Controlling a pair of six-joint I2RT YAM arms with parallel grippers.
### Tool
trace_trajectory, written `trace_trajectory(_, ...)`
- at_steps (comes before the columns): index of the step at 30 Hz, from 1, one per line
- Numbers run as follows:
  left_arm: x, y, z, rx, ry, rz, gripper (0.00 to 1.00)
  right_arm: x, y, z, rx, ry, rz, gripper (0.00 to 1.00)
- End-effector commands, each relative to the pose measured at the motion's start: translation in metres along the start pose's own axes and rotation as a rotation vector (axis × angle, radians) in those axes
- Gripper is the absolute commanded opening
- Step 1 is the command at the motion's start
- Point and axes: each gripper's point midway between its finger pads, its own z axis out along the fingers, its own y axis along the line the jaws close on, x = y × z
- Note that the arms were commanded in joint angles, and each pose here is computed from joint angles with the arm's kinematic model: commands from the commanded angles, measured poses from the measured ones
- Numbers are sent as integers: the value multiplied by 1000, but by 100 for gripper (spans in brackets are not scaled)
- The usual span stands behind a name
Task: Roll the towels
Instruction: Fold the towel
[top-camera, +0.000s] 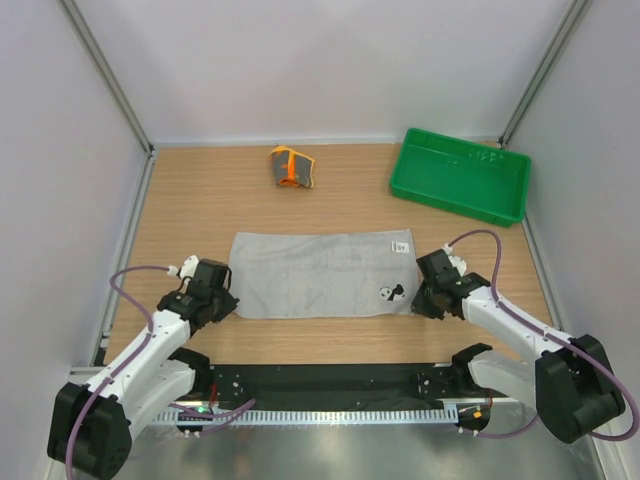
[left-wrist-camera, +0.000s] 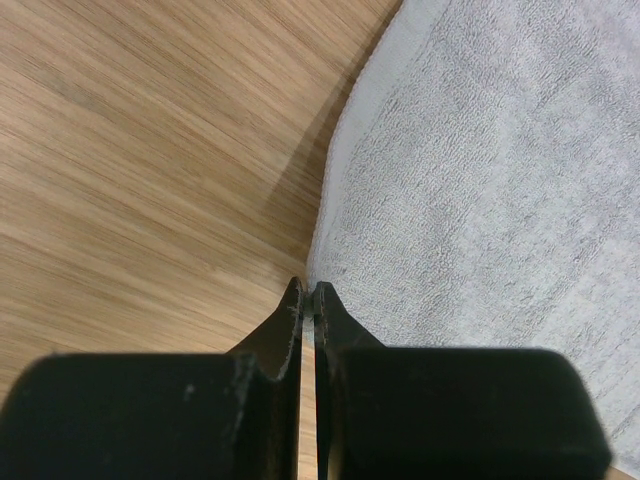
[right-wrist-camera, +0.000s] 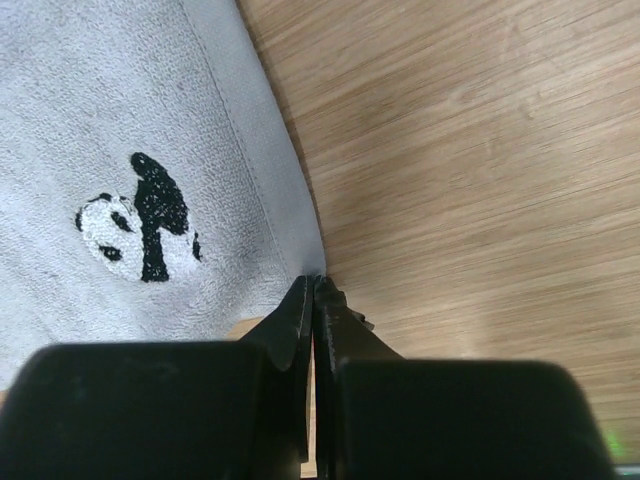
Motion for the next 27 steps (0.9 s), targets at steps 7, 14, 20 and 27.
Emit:
trace_trajectory(7,-27,-4,-33,-7,-78,3,0,-22,12,-40,-81,-102,48,1)
trace_trajectory(14,-28,-22,-56,75,-37,5,0,-30,26,-70,-159,-112,56,1)
trace_trajectory(20,-58,-33,-68,65,-133,18,0,-56,51,-84,-206,-165,53,1)
trace_trajectory(27,-96,-62,-64,24,-170,63,0,-105,86,-81,-203,-210,30,1)
